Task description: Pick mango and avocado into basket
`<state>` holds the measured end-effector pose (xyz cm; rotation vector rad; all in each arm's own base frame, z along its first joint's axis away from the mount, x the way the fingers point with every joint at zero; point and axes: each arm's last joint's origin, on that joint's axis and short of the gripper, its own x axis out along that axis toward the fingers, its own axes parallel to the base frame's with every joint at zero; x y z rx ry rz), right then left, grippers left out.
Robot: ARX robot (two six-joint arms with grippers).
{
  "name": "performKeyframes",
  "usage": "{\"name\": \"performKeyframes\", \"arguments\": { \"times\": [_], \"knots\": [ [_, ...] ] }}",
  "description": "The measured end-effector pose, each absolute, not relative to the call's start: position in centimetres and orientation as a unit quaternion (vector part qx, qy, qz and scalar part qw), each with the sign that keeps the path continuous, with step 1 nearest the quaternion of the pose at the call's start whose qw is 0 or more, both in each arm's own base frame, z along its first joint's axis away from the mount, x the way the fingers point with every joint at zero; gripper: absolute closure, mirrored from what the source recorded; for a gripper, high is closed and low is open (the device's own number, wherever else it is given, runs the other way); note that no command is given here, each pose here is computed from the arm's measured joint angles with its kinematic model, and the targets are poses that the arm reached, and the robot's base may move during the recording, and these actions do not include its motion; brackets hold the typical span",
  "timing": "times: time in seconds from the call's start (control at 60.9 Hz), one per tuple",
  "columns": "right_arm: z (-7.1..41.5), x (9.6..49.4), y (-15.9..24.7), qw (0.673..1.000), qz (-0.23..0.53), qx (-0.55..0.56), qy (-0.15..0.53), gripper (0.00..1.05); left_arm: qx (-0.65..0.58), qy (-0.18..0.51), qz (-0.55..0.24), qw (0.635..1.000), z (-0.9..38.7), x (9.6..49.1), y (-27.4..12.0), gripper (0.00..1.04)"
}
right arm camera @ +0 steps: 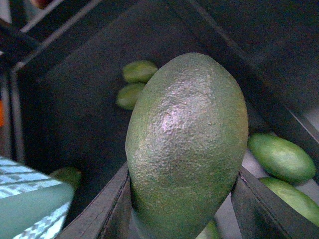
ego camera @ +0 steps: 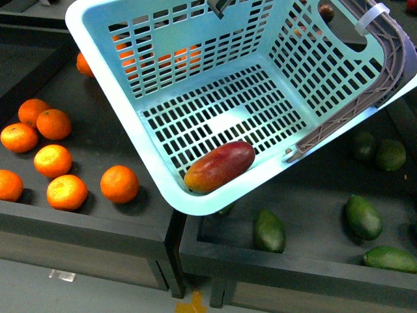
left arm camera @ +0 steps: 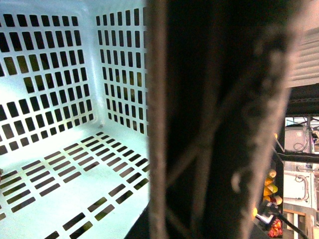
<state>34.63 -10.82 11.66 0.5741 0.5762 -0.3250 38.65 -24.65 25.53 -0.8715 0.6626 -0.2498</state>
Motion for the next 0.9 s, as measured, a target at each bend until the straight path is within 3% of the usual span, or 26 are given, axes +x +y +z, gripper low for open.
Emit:
{"name": "performKeyframes", "arguments": {
  "times": [0.246,0.674,0.904],
  "knots": [
    [16.8,34.7,-5.1,0.929,-0.074,0.279,0.232,0.56,-0.413,0.315,-0.119,0.846,25.5,38.6,-24.7,0.99],
    [19.9,37.3,5.8,0.935,0.011,0.278,0.222,0.56,-0.413,0.314,-0.118,0.847,25.5,38.6,-24.6,0.99],
    [19.8,37.5,7.1,0.939,-0.004,0.260,0.224,0.18,-0.406,0.308,-0.111,0.853,25.5,38.6,-24.8,0.99]
  ]
}}
